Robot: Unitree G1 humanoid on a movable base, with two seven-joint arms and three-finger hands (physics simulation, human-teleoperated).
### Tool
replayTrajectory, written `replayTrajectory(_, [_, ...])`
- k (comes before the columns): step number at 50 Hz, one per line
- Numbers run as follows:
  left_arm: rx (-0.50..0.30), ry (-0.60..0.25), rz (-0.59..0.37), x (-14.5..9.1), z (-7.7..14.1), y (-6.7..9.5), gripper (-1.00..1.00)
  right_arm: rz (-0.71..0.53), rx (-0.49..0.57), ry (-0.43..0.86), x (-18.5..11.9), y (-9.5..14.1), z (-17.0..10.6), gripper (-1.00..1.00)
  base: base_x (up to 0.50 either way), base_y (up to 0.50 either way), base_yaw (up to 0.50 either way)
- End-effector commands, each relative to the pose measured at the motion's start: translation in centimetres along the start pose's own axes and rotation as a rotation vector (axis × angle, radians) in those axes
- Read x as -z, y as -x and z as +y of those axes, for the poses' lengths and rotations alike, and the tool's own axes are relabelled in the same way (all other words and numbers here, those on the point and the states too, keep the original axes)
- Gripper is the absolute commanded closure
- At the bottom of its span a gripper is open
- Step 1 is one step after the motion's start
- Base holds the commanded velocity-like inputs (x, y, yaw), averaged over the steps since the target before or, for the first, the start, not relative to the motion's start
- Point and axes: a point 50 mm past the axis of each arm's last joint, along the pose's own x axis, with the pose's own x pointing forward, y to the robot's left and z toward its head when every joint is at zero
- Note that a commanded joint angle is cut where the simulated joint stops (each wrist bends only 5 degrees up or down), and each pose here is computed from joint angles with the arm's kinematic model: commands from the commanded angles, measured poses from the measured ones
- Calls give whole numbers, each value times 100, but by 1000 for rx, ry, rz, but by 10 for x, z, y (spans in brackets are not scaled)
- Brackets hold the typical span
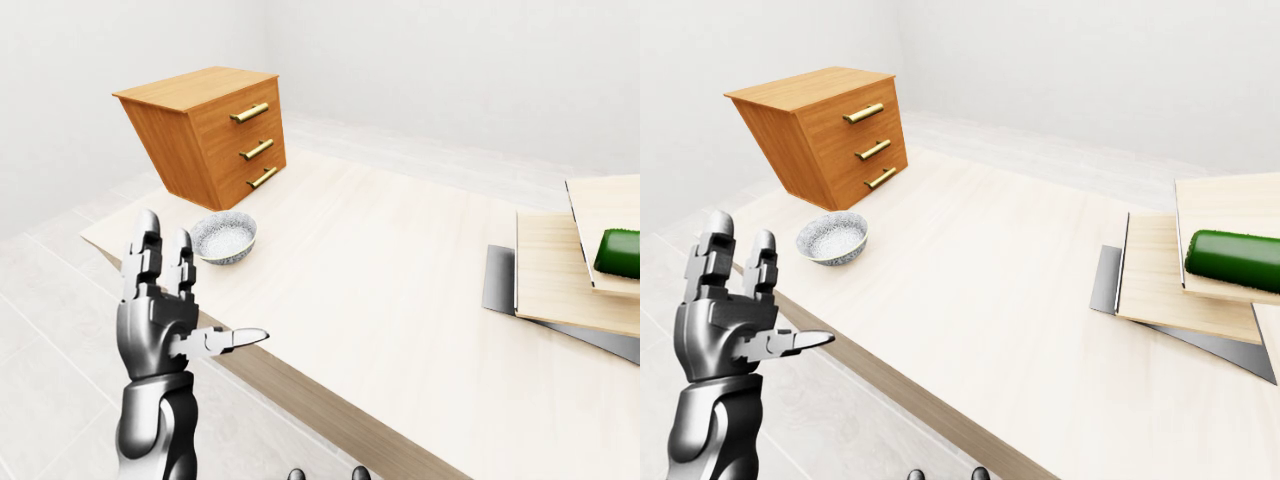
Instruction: Put the wine bottle on the wine rack.
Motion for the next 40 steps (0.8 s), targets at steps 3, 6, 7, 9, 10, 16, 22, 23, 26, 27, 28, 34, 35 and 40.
replayTrajectory(3, [0, 1, -6, -2, 1, 0, -100, -86, -7, 1, -24, 10, -15, -100, 0, 0, 0])
replayTrajectory(6, [-1, 1, -8, -2, 1, 0, -100, -105, -9, -4, -29, 11, -14, -100, 0, 0, 0])
replayTrajectory(7, [-1, 1, -7, -2, 1, 0, -100, -119, -14, -6, -32, 12, -13, -100, 0, 0, 0])
replayTrajectory(9, [-1, 1, -3, -1, 1, 0, -100, -150, -22, -16, -40, 14, -11, -100, 0, 0, 0])
replayTrajectory(10, [0, 1, -3, -1, 1, 0, -100, -163, -28, -17, -43, 15, -10, -100, 0, 0, 0])
replayTrajectory(16, [-2, 1, -4, -1, 2, -1, -100, -219, -33, -15, -57, 21, -14, -100, 0, 0, 0])
replayTrajectory(22, [-1, 2, -2, 0, 2, -1, -100, -282, -52, -24, -72, 26, -11, -100, 0, 0, 0])
replayTrajectory(23, [0, 2, -4, -1, 2, 0, -100, -295, -56, -27, -75, 27, -10, -100, 0, 0, 0])
replayTrajectory(26, [-1, 2, -15, -3, 1, 0, -100, -333, -68, -42, -84, 31, -6, -100, 0, 0, 0])
replayTrajectory(27, [0, 2, -20, -5, 1, 0, -100, -349, -75, -47, -87, 32, -4, -100, 0, 0, 0])
replayTrajectory(28, [0, 2, -22, -5, 1, 0, -100, -360, -77, -53, -90, 33, -3, -100, 0, 0, 0])
replayTrajectory(34, [1, 2, -26, -6, 0, 0, -100, -423, -107, -70, -105, 39, 6, -100, 0, 0, 0])
replayTrajectory(35, [1, 2, -26, -6, 0, 0, -100, -431, -106, -75, -107, 39, 6, -100, 0, 0, 0])
replayTrajectory(40, [2, 3, -32, -8, 0, 0, -100, -454, -125, -72, -113, 39, 10, -100, 0, 0, 0])
